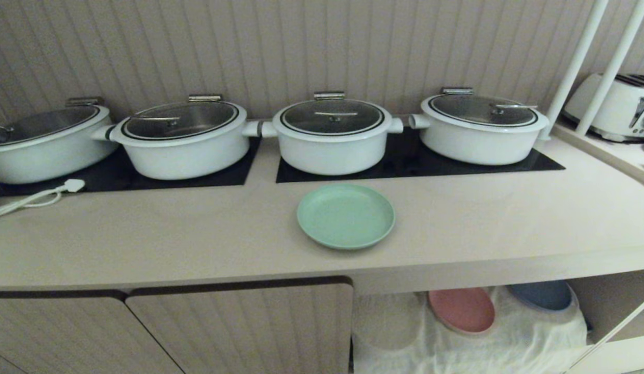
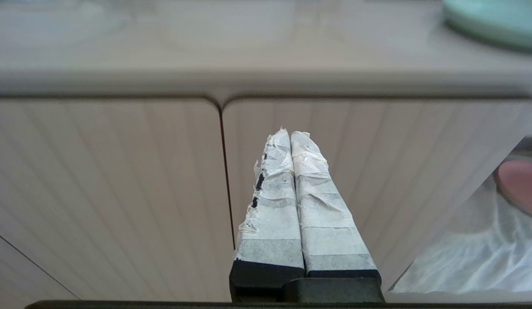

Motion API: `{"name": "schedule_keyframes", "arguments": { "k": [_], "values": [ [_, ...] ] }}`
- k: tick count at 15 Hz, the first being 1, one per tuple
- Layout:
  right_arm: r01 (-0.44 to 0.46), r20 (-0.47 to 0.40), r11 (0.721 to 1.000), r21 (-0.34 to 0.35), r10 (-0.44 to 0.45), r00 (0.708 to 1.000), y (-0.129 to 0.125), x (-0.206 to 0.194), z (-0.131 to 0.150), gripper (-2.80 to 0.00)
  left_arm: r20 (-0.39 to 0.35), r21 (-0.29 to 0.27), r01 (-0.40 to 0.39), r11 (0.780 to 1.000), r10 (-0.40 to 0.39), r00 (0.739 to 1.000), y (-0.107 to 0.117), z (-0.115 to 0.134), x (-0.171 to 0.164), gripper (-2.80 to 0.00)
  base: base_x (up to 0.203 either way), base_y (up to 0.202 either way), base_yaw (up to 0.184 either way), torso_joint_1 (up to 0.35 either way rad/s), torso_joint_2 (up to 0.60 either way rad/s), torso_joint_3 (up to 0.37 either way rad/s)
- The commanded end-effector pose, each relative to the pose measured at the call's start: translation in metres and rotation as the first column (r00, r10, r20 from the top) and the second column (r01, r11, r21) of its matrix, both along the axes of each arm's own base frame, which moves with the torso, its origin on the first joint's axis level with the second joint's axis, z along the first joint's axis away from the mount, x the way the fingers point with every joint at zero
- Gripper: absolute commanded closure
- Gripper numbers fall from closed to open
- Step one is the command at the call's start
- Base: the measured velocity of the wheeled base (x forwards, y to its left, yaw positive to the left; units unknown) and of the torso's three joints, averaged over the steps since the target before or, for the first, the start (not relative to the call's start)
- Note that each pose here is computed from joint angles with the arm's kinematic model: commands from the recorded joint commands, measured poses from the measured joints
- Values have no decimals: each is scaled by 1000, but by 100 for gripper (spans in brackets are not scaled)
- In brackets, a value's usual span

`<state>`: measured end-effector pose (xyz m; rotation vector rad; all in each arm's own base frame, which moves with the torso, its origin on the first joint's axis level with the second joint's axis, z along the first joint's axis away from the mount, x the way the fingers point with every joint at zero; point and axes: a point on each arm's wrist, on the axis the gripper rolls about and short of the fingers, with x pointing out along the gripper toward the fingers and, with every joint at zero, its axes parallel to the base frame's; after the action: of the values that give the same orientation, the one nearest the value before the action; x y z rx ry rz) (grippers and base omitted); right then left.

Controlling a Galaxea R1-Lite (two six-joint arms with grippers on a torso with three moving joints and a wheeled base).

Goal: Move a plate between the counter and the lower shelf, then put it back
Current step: Pick up the plate

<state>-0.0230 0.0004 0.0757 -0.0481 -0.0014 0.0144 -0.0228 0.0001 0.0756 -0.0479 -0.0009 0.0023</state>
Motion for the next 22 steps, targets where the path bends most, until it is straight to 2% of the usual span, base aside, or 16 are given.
{"name": "schedule_keyframes", "arguments": {
  "k": [1,22],
  "values": [
    [-1,-3,1000,-3,1,1000,0,0,0,0,1,0,-1,1000,1,1000,0,0,0,0,0,0,0,300,-616,-330],
    [-1,-1,1000,1,1,1000,0,0,0,0,1,0,-1,1000,1,1000,0,0,0,0,0,0,0,177,-354,-184]
  ]
}}
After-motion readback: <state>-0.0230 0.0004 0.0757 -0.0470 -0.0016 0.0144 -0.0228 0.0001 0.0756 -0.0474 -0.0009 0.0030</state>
